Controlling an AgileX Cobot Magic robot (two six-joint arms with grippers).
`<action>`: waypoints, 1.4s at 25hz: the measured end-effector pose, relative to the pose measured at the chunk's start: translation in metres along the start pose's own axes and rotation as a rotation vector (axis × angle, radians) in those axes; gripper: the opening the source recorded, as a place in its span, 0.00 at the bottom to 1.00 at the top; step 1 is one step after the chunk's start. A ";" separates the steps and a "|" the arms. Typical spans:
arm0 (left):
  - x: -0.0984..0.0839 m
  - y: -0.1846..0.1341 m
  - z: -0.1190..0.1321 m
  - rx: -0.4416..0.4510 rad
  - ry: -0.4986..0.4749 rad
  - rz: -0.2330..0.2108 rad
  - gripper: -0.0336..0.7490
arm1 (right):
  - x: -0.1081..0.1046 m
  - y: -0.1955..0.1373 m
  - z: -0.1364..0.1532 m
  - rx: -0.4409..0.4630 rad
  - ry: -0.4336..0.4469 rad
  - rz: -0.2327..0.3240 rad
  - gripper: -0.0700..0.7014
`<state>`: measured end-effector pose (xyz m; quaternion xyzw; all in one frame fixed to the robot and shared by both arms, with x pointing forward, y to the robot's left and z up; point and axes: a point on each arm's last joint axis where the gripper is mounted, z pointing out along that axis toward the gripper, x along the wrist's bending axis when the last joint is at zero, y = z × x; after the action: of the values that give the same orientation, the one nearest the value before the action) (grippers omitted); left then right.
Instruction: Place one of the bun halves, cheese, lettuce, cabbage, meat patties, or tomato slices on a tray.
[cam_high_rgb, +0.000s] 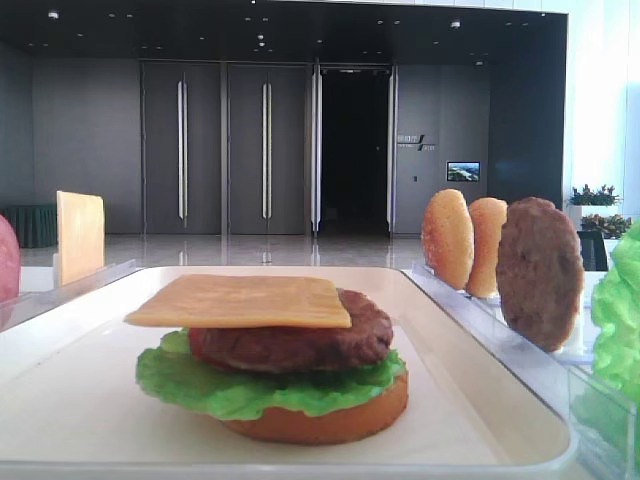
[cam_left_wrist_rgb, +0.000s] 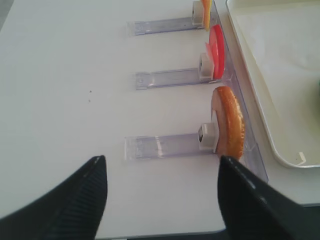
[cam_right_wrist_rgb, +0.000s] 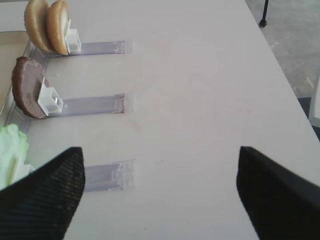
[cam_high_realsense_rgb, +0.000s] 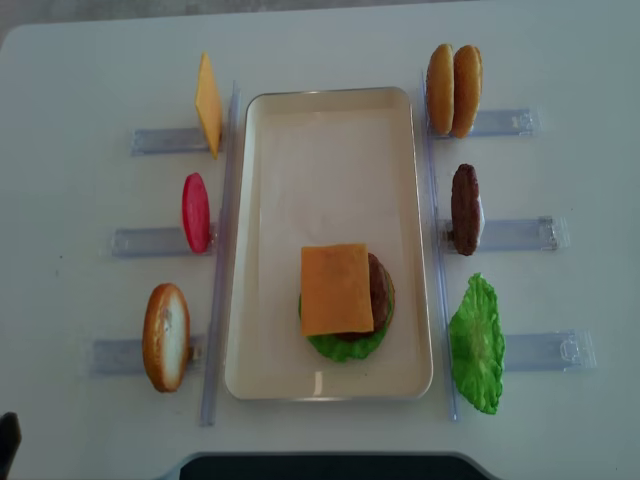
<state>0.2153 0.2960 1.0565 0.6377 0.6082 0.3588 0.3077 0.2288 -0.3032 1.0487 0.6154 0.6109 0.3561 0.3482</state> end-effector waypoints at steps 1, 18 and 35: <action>0.000 -0.002 0.002 0.003 0.000 0.000 0.71 | 0.000 0.000 0.000 0.000 0.000 0.000 0.85; -0.001 -0.004 0.016 -0.023 -0.010 -0.001 0.66 | 0.000 0.000 0.000 0.000 0.000 0.000 0.85; 0.000 -0.003 0.022 -0.054 0.003 0.001 0.63 | 0.000 0.000 0.000 0.000 0.000 0.000 0.85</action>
<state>0.2317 0.2972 1.0415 0.6291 0.5984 0.3762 0.3236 0.2288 -0.3032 1.0487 0.6154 0.6109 0.3561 0.3482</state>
